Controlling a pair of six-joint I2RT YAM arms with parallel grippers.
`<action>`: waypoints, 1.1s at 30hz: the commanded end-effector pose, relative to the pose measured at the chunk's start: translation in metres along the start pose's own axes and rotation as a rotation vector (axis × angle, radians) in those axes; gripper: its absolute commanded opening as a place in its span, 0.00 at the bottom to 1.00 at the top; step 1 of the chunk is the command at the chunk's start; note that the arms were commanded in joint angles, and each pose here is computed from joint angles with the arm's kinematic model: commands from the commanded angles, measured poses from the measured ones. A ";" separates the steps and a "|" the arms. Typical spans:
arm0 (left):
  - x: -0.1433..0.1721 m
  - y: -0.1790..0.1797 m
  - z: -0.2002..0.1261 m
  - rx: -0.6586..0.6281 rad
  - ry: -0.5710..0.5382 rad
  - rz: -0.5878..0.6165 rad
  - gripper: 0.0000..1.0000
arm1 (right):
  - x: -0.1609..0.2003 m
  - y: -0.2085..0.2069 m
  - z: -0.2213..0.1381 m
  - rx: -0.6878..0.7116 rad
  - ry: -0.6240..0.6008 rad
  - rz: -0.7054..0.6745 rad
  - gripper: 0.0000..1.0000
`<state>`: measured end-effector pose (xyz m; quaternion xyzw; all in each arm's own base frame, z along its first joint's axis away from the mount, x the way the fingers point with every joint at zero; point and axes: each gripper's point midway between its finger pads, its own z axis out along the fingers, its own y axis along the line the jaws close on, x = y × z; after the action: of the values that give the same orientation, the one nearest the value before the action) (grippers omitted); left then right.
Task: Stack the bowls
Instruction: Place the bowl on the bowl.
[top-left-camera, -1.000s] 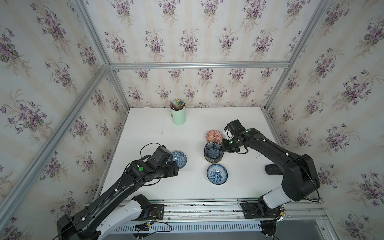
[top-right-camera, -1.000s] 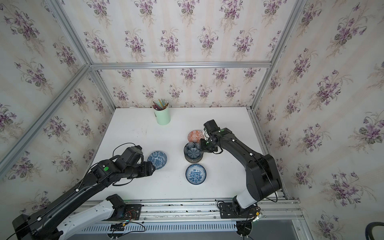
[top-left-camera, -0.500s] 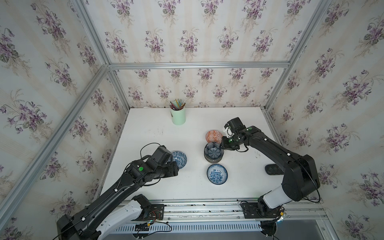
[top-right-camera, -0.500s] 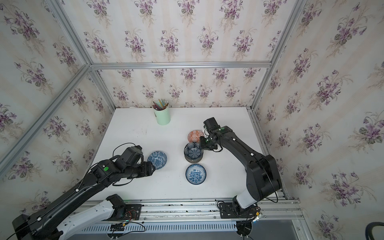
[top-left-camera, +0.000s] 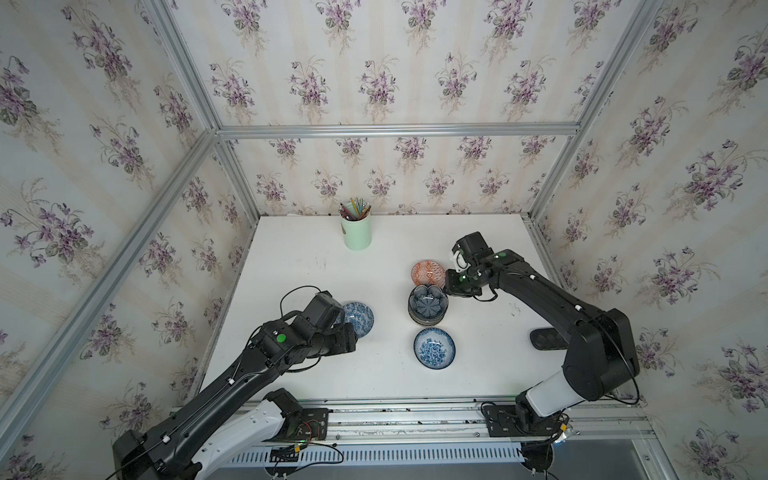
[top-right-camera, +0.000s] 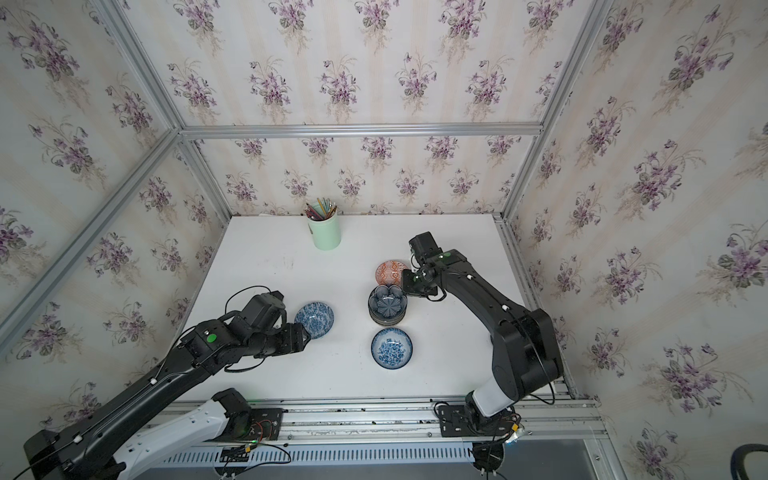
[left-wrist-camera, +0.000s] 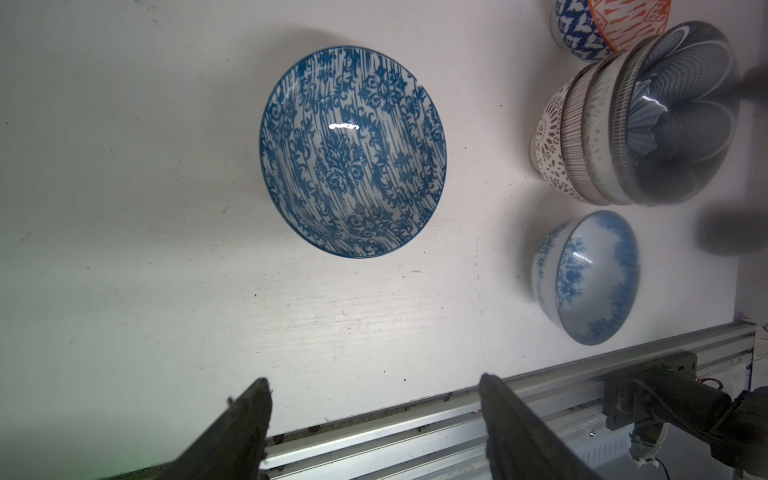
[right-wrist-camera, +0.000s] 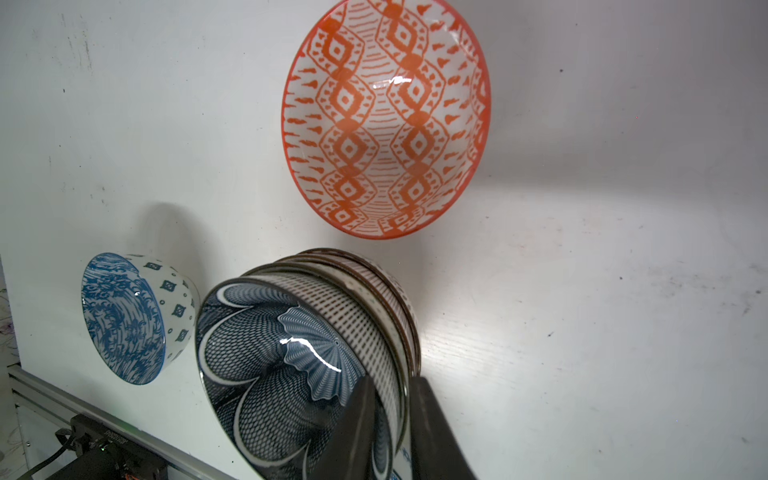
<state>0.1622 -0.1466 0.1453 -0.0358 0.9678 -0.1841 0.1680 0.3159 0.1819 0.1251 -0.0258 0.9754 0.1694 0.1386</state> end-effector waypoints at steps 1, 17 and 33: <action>0.002 0.002 0.001 -0.005 0.005 0.000 0.80 | -0.002 -0.002 0.001 0.008 0.000 0.009 0.21; 0.004 0.004 0.002 -0.006 0.007 -0.001 0.80 | 0.006 -0.003 0.008 -0.008 0.027 0.010 0.20; 0.007 0.008 -0.001 -0.006 0.003 -0.005 0.80 | -0.034 -0.009 0.006 0.057 -0.063 0.059 0.28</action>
<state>0.1582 -0.1433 0.1429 -0.0362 0.9668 -0.1869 0.1706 0.3377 0.1795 0.1273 -0.0042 0.9752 0.1615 0.1513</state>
